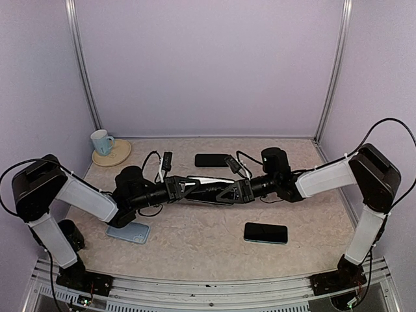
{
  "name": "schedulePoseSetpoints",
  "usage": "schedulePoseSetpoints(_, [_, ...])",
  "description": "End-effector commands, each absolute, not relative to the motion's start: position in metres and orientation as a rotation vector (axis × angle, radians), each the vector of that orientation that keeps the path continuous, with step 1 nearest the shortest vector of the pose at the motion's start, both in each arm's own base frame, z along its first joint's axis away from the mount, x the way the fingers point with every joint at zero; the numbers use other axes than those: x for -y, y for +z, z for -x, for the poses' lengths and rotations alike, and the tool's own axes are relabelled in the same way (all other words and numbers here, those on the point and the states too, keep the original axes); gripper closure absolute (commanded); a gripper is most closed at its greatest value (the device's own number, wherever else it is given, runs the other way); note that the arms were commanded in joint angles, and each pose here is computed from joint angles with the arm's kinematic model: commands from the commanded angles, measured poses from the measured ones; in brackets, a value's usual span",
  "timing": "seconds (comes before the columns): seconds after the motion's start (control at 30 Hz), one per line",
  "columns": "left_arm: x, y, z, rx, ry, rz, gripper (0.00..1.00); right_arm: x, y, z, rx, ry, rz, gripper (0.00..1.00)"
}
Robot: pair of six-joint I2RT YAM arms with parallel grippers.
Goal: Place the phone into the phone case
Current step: Pass from the left arm to the right, then press the corner of the phone case at the bottom left corner of the phone case.
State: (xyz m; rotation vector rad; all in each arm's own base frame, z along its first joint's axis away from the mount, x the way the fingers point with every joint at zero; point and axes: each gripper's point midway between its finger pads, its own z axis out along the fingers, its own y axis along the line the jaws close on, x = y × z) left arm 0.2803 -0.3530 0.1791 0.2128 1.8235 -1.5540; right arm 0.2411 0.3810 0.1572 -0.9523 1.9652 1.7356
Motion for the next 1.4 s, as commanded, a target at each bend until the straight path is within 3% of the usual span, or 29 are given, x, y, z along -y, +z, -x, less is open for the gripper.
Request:
schedulePoseSetpoints(0.0, [0.345, 0.195, -0.284, -1.78, -1.533, -0.196, 0.72, -0.383, 0.176, -0.236, -1.852, 1.718, 1.016, 1.0])
schedulePoseSetpoints(0.27, [0.335, 0.201, -0.287, -1.771, -1.505, -0.192, 0.67, -0.38, 0.181, -0.237, -1.835, 1.714, 1.018, 1.0])
schedulePoseSetpoints(0.63, [0.312, 0.204, -0.292, -1.783, -1.402, -0.183, 0.42, -0.373, 0.193, -0.231, -1.782, 1.719, 1.052, 1.0])
schedulePoseSetpoints(1.0, [0.312, 0.21, -0.275, -1.759, -1.425, -0.295, 0.23, -0.36, 0.201, -0.207, -1.642, 1.629, 1.267, 1.0])
schedulePoseSetpoints(1.37, [0.33, 0.232, -0.242, -1.661, -1.587, -0.514, 0.19, -0.354, 0.199, -0.189, -1.574, 1.608, 1.373, 1.0])
